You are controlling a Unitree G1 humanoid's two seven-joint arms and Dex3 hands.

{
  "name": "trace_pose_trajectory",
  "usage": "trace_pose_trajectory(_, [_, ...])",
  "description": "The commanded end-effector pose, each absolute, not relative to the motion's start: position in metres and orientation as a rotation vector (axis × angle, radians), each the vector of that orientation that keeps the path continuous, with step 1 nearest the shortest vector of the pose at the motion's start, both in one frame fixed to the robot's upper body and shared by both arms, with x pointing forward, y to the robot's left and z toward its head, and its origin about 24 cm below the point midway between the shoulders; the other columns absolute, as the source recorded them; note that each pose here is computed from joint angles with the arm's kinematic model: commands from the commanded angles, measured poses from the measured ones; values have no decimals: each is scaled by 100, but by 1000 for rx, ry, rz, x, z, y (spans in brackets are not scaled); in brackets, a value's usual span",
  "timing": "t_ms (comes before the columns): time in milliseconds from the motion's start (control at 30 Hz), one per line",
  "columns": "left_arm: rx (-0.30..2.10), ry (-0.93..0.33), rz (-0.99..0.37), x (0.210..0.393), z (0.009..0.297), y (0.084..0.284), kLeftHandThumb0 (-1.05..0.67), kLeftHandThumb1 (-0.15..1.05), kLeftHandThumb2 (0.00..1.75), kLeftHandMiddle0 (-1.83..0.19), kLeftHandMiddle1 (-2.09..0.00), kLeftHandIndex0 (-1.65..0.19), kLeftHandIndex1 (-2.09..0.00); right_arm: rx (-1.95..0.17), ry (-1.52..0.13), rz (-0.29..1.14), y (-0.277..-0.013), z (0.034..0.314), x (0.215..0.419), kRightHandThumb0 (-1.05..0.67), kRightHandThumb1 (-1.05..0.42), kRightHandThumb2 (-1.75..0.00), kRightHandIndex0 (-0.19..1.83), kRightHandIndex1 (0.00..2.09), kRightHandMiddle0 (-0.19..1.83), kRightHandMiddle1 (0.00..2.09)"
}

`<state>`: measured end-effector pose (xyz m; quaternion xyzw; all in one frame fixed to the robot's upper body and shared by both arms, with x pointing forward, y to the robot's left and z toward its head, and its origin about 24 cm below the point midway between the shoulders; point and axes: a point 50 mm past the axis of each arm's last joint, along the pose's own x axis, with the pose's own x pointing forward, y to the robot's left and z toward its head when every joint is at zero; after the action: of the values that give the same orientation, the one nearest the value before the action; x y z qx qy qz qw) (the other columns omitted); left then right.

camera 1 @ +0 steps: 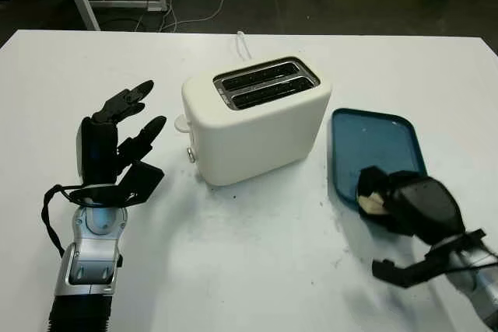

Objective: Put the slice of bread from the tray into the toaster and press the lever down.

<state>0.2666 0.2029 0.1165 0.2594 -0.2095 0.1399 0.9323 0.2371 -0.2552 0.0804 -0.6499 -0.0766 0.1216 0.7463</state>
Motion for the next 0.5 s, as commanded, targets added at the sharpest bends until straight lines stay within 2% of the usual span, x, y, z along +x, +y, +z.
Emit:
trace_pose_trajectory(0, [533,-445,293,266,119,203,-53,92,25,-57,-68,-77,-1,-1385,-164,295,-259,95,244,-50,-92,-43,59,175,17,174])
trace_pose_trajectory(67, [531,-440,292,266,118,203,-53,92,25,-56,-68,-77,0,-1369,-150,323,-260,102,249,-53,-92,-45,45,175,18,158])
trace_pose_trajectory(200, [538,-437,295,265,118,203,-54,92,26,-56,-67,-77,0,-1347,-156,336,-260,112,254,-54,-92,-48,42,175,21,155])
trace_pose_trajectory(300, [538,-440,295,265,118,203,-54,92,26,-57,-67,-77,0,-1391,-204,296,-260,118,257,-55,-92,-48,65,175,27,172])
trace_pose_trajectory(367, [533,-439,296,265,118,203,-54,92,25,-57,-68,-77,0,-1420,-240,273,-260,120,258,-55,-92,-52,80,175,33,174])
trace_pose_trajectory(467, [533,-437,294,265,118,203,-54,92,25,-57,-68,-77,0,-1439,-258,265,-259,121,259,-55,-92,-55,90,175,39,174])
